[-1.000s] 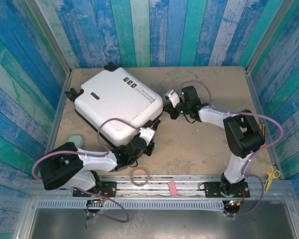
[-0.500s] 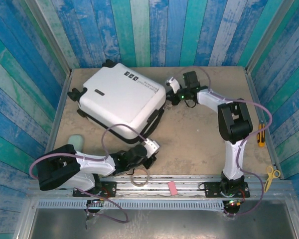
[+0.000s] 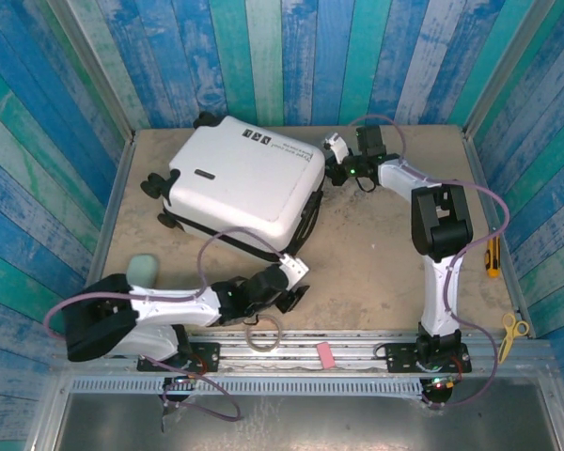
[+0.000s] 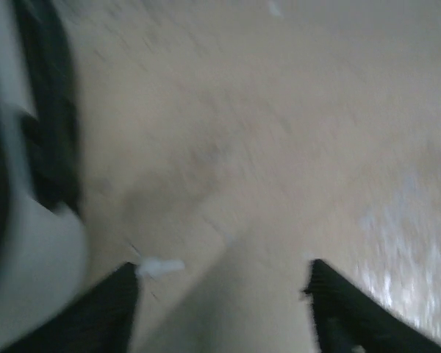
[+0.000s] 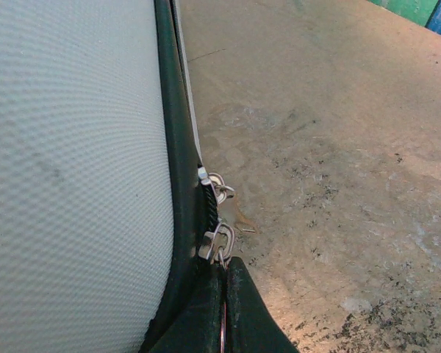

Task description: Pack the luggage

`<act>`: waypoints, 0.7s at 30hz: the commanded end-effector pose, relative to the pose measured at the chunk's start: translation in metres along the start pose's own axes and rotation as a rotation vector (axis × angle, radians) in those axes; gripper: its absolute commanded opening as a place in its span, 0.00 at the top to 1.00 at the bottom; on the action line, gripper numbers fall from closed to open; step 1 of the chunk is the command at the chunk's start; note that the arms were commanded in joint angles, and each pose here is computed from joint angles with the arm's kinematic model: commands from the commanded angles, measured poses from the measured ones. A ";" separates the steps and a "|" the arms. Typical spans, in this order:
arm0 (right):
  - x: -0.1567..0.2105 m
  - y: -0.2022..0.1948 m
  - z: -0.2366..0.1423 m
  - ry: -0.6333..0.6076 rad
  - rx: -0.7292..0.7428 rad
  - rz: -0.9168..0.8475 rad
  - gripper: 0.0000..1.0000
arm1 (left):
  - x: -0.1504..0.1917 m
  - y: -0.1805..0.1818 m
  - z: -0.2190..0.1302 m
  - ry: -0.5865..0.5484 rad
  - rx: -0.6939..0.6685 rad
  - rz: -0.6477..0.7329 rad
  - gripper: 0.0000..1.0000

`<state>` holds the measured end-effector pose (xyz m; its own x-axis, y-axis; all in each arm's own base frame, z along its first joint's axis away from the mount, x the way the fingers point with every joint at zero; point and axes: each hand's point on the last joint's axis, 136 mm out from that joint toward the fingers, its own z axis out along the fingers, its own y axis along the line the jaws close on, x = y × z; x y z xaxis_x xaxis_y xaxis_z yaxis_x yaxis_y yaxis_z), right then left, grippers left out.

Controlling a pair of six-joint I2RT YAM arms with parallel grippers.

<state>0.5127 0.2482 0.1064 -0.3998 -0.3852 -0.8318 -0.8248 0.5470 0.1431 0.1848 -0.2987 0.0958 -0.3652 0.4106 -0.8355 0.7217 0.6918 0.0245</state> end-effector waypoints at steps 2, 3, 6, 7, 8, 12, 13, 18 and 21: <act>-0.022 0.005 -0.007 -0.064 -0.011 -0.063 0.97 | -0.066 0.073 -0.060 -0.201 -0.387 -0.222 0.07; -0.023 0.000 -0.006 -0.060 0.008 -0.049 0.85 | -0.070 0.093 -0.079 -0.245 -0.494 -0.308 0.07; -0.025 -0.015 -0.008 -0.043 0.071 0.035 0.57 | -0.066 0.137 -0.132 -0.354 -0.720 -0.500 0.07; -0.028 -0.021 -0.010 -0.039 0.094 0.070 0.55 | -0.059 0.149 -0.149 -0.385 -0.780 -0.557 0.07; -0.031 -0.025 -0.013 -0.042 0.106 0.094 0.54 | -0.054 0.158 -0.162 -0.417 -0.819 -0.614 0.07; -0.054 -0.049 -0.025 -0.123 0.190 0.177 0.58 | -0.020 0.184 -0.195 -0.438 -0.929 -0.729 0.07; -0.060 -0.053 -0.025 -0.145 0.189 0.196 0.62 | -0.012 0.189 -0.194 -0.408 -0.943 -0.746 0.07; -0.079 -0.065 -0.003 -0.160 0.105 0.282 0.72 | 0.030 0.209 -0.153 -0.163 -0.938 -0.824 0.06; -0.075 -0.066 0.023 -0.161 -0.004 0.358 0.76 | 0.059 0.218 -0.131 -0.015 -0.953 -0.875 0.04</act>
<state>0.6086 0.2437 0.1855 -0.4411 -0.1007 -0.8918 -0.6815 0.6841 0.2599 0.2400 -0.0380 0.1611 -0.3485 -0.3781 -0.8577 -0.4656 0.8640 -0.1917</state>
